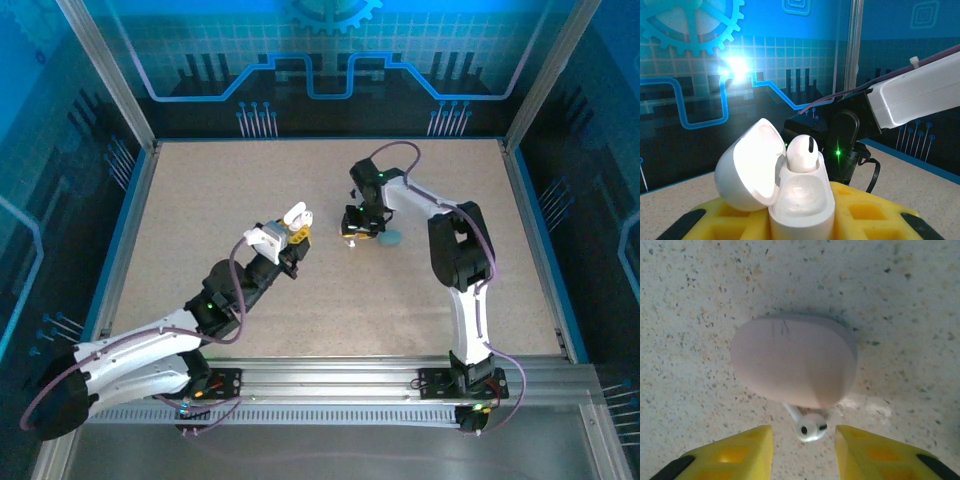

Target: Insert the wireless bluetooth earbuds into the charging case

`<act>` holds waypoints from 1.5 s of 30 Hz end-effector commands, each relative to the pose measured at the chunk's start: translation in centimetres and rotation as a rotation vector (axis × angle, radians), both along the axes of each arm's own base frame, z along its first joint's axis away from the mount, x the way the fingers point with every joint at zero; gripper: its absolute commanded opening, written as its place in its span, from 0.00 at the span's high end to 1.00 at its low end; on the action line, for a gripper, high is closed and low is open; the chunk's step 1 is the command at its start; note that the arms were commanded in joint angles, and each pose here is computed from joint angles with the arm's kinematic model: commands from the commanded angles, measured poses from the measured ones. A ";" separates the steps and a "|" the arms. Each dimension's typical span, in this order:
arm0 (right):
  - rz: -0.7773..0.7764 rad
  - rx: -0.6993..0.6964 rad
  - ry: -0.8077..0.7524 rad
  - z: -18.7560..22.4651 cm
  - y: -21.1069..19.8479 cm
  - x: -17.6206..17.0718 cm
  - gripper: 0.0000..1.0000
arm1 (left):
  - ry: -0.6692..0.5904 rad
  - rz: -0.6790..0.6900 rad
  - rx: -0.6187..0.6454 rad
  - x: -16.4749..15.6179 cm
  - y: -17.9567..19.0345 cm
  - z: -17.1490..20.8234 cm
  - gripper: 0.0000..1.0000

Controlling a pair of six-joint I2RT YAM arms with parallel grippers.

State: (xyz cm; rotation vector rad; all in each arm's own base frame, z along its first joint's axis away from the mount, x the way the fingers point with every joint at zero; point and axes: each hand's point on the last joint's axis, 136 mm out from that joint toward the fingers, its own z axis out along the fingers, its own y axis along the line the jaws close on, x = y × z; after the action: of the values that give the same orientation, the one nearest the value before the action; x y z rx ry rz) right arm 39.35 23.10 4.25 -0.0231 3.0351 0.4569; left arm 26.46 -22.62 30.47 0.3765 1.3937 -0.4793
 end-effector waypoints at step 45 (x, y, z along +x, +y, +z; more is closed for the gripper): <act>-0.009 0.016 0.049 3.0 0.1 -10.2 0.63 | 0.013 0.015 -0.020 0.2 0.7 -0.1 0.71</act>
State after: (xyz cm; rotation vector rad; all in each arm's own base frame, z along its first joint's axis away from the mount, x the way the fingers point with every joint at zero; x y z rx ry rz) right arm 27.97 21.10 5.69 -0.2197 3.1161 0.3251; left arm 26.64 -22.13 29.57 0.3733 1.4217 -0.4573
